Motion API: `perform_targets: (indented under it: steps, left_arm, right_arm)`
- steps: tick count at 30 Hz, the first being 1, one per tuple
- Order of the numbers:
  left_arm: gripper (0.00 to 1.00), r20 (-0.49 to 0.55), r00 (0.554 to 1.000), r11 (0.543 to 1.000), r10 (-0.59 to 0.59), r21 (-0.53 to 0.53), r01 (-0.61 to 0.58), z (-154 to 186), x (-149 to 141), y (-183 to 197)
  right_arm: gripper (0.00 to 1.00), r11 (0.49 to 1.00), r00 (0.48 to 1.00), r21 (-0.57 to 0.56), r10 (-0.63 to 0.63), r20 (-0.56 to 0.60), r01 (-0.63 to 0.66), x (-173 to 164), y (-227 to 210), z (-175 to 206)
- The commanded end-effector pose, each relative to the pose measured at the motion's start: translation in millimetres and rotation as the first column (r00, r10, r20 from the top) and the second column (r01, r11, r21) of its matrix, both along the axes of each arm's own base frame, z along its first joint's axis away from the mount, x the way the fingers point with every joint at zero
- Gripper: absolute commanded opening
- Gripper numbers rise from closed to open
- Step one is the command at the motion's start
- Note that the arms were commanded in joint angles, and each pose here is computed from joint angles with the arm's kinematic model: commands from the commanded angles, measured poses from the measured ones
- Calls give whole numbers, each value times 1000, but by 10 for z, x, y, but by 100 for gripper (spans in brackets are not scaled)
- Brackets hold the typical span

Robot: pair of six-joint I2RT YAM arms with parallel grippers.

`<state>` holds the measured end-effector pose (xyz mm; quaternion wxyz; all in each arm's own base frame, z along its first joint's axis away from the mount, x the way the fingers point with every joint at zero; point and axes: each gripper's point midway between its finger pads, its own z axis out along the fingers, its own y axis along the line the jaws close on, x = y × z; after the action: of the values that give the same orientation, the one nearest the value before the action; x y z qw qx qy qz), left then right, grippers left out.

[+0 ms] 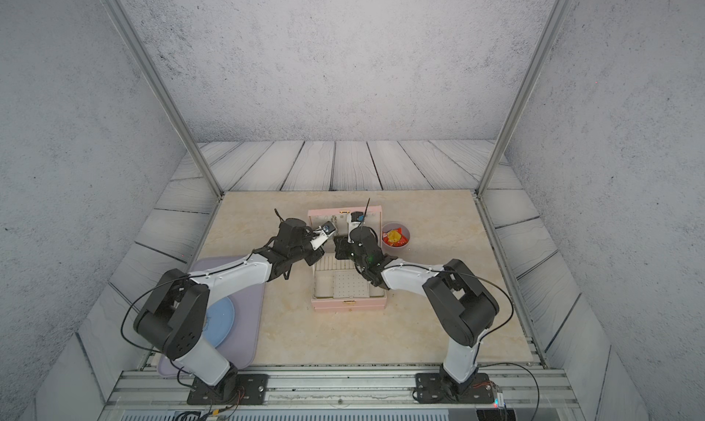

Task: Put jewelry chain into jewelry box
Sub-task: Adjust the necklace at the jewelry box clasp.

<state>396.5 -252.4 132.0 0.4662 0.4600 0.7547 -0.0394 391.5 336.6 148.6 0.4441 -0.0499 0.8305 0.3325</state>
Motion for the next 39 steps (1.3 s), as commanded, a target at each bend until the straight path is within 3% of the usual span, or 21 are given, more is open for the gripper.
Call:
perform_targets:
  steps: [1, 9, 20, 24, 26, 39]
  left_arm:
    - [0, -54, 998, 1000, 16, 23, -15, -142, -29, 86]
    - [0, -53, 998, 1000, 16, 23, -15, -138, -21, 86]
    - [0, -57, 998, 1000, 14, 26, -12, -154, -25, 81]
    - [0, -54, 998, 999, 18, 27, -17, -146, -14, 86]
    - [0, -52, 998, 999, 23, 26, -22, -139, -9, 91]
    - [0, -59, 998, 1000, 1, 31, 1, -142, -64, 82]
  right_arm:
    - [20, 1000, 1000, -16, -17, 8, 18, 66, 33, -6]
    - [16, 997, 998, -49, -63, 5, 63, 116, -24, -35]
    - [18, 993, 996, -86, -86, -12, 85, 165, -14, -105]
    - [8, 995, 997, -70, -75, -7, 74, 180, 37, -82]
    - [0, 996, 998, -57, -69, 3, 69, 175, 43, -26]
    - [0, 999, 983, 5, -49, 177, 49, 79, -50, 570]
